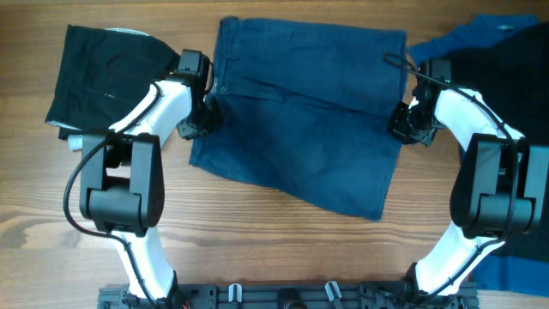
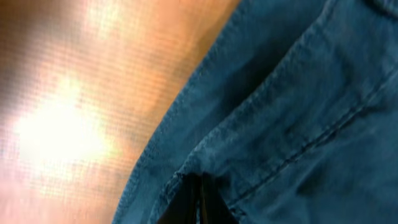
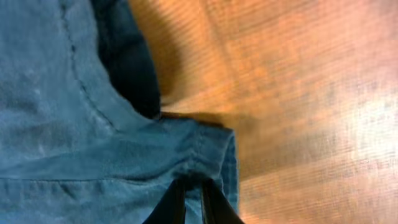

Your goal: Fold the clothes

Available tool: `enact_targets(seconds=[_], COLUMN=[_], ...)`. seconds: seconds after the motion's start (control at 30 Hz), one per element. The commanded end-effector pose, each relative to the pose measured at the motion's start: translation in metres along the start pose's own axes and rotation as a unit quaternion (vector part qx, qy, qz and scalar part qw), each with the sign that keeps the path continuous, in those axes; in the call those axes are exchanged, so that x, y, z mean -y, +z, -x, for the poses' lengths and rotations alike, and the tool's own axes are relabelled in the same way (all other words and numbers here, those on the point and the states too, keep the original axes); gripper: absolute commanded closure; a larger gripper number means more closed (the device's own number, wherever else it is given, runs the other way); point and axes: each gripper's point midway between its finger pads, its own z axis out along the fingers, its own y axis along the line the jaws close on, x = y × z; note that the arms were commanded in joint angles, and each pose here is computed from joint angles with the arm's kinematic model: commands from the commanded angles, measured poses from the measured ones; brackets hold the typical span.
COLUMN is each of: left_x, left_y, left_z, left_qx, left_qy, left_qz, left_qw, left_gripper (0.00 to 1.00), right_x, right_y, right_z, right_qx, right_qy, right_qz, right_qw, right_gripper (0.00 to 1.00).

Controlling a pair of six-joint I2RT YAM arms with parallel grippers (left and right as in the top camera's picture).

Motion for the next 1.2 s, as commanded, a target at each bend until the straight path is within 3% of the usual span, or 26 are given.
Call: enact_targets(seconds=[0.0,0.17,0.23,0.3,0.33,0.37,0.5,0.6,0.67,0.73,0.8,0.87,0.9,1.07,1.17], left_x=[-0.029,-0.023,-0.023,-0.023,-0.022,-0.019,-0.005,0.007,0.011,0.010,0.008,0.006,0.006,0.000,-0.007], left_y=[0.027,0.023,0.022,0.022,0.021,0.019,-0.011,-0.050,-0.083,-0.103,-0.122,-0.137,-0.141,-0.141,-0.140], left_z=[-0.055,-0.081,-0.083,-0.082,-0.080,-0.076,-0.051,-0.030,-0.025,-0.026,-0.030,-0.034,-0.035,-0.031,-0.025], left_qx=[-0.098,-0.157,-0.163,-0.161,-0.156,-0.148,-0.096,-0.039,-0.003,0.015,0.030,0.040,0.044,0.056,0.071], left_qy=[-0.028,-0.036,-0.037,-0.037,-0.036,-0.035,-0.031,-0.026,-0.022,-0.020,-0.018,-0.017,-0.017,-0.018,-0.020], left_qz=[0.049,0.024,0.024,0.022,0.020,0.014,-0.016,-0.049,-0.069,-0.079,-0.086,-0.092,-0.094,-0.078,-0.057], left_qw=[0.994,0.987,0.986,0.986,0.987,0.988,0.995,0.998,0.997,0.997,0.996,0.995,0.994,0.995,0.996], left_gripper=[0.96,0.96,0.96,0.96,0.96,0.96,0.96,0.95,0.89,0.75,0.60,0.37,0.31,0.21,0.16], right_x=[0.006,0.019,0.015,0.002,-0.003,-0.006,-0.012,-0.018,-0.017,-0.014,-0.003,0.005,0.009,0.018,0.023], right_y=[0.000,-0.002,-0.002,-0.003,-0.004,-0.006,-0.020,-0.047,-0.071,-0.083,-0.092,-0.096,-0.096,-0.090,-0.080], right_z=[0.010,0.020,0.026,0.030,0.032,0.035,0.046,0.048,0.036,0.022,-0.010,-0.037,-0.048,-0.100,-0.126], right_qx=[0.025,0.047,0.052,0.055,0.059,0.063,0.071,0.060,0.036,0.012,-0.047,-0.099,-0.121,-0.220,-0.253], right_qy=[-0.003,-0.004,-0.028,-0.068,-0.081,-0.082,-0.083,-0.079,-0.069,-0.043,0.003,0.015,0.018,0.049,0.070], right_qz=[-0.011,-0.041,-0.017,0.023,0.037,0.044,0.050,0.056,0.053,0.049,0.030,0.011,0.003,-0.008,-0.009], right_qw=[1.000,0.998,0.998,0.996,0.994,0.994,0.993,0.993,0.996,0.998,0.998,0.995,0.993,0.974,0.965], right_gripper=[0.89,0.85,0.84,0.76,0.62,0.57,0.44,0.42,0.42,0.40,0.41,0.43,0.45,0.58,0.58])
